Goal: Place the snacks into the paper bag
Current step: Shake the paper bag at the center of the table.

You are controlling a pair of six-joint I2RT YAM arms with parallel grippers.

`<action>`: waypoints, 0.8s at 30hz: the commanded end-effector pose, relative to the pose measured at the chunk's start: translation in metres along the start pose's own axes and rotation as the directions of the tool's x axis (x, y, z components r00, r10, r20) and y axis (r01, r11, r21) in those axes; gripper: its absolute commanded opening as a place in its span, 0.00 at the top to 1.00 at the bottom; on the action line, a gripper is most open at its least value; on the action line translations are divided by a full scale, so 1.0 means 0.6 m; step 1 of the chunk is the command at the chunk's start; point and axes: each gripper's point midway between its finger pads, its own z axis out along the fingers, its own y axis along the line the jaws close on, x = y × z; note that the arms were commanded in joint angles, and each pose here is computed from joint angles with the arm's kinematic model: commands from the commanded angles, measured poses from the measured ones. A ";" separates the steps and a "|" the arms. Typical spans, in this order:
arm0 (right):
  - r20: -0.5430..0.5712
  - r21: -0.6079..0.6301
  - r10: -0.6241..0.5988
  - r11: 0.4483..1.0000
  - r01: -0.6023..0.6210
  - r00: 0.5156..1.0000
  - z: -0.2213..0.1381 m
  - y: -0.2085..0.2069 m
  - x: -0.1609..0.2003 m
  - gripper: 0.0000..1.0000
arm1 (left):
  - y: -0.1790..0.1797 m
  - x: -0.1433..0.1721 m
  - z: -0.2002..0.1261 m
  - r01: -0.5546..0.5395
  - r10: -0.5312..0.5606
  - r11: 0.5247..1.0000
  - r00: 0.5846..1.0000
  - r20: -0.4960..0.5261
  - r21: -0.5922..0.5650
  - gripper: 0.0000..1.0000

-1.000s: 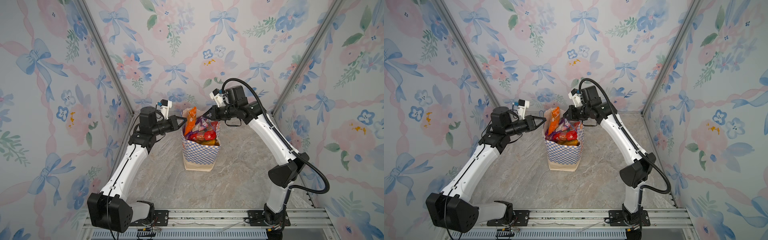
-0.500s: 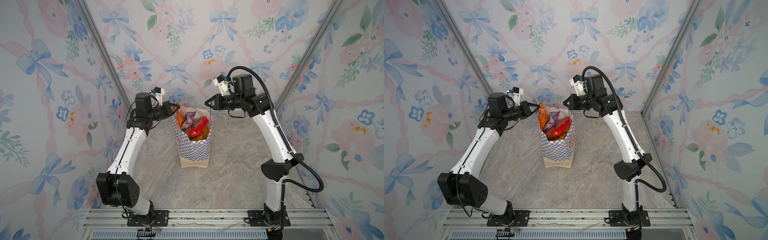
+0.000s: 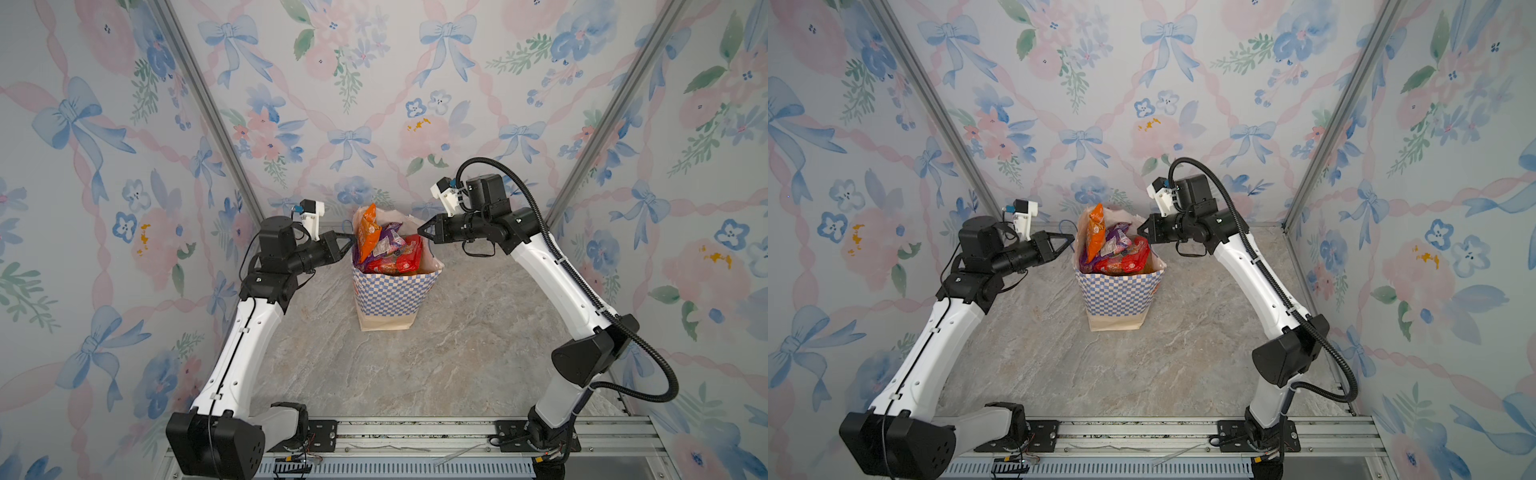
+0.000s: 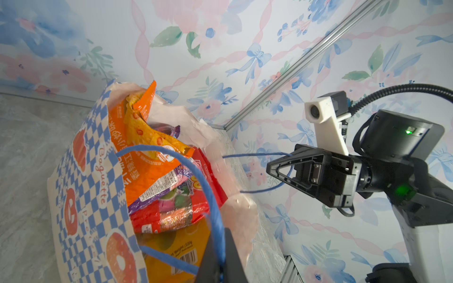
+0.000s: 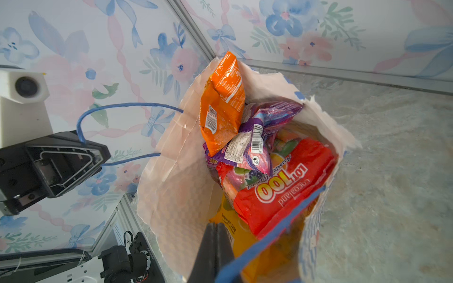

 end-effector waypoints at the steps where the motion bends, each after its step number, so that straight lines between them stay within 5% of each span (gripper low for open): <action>1: 0.130 -0.058 -0.046 0.997 0.054 0.990 -0.007 0.031 -0.038 1.00 | 0.035 0.017 -0.007 -0.004 0.005 1.000 0.999 0.038 -0.015 1.00; 5: 0.071 -0.033 -0.034 0.999 0.037 0.997 0.019 0.024 -0.010 0.99 | 0.061 0.038 -0.003 0.018 -0.017 0.999 1.000 0.020 -0.045 1.00; 7: 0.066 -0.037 -0.025 0.999 0.027 0.998 0.025 0.025 -0.008 0.79 | 0.059 0.032 -0.003 0.010 -0.009 0.999 1.000 0.026 -0.044 1.00; 10: 0.062 -0.054 -0.021 0.998 0.024 0.998 0.027 0.031 -0.009 0.65 | 0.052 0.023 -0.005 0.001 0.000 0.999 0.999 0.035 -0.041 1.00; 13: 0.062 -0.047 -0.026 0.998 0.028 0.998 0.019 0.036 -0.015 0.45 | 0.044 0.016 -0.011 -0.013 0.014 0.999 0.999 0.047 -0.032 0.89; 19: 0.069 0.001 -0.017 1.000 0.017 0.997 -0.019 0.030 -0.027 0.26 | 0.024 0.006 -0.029 -0.034 0.036 0.999 0.997 0.070 -0.023 0.74; 21: 0.065 0.016 -0.007 1.000 0.006 0.998 -0.033 0.024 -0.027 0.22 | 0.021 0.004 -0.035 -0.036 0.038 0.999 0.996 0.077 -0.026 0.42; 22: 0.063 0.024 -0.002 1.000 0.000 0.998 -0.040 0.020 -0.026 0.20 | 0.020 0.005 -0.037 -0.037 0.039 0.999 0.996 0.077 -0.025 0.02; 24: 0.064 0.036 0.001 0.999 -0.004 0.998 -0.051 0.014 -0.024 0.18 | 0.018 0.006 -0.040 -0.038 0.039 0.999 0.996 0.077 -0.022 0.02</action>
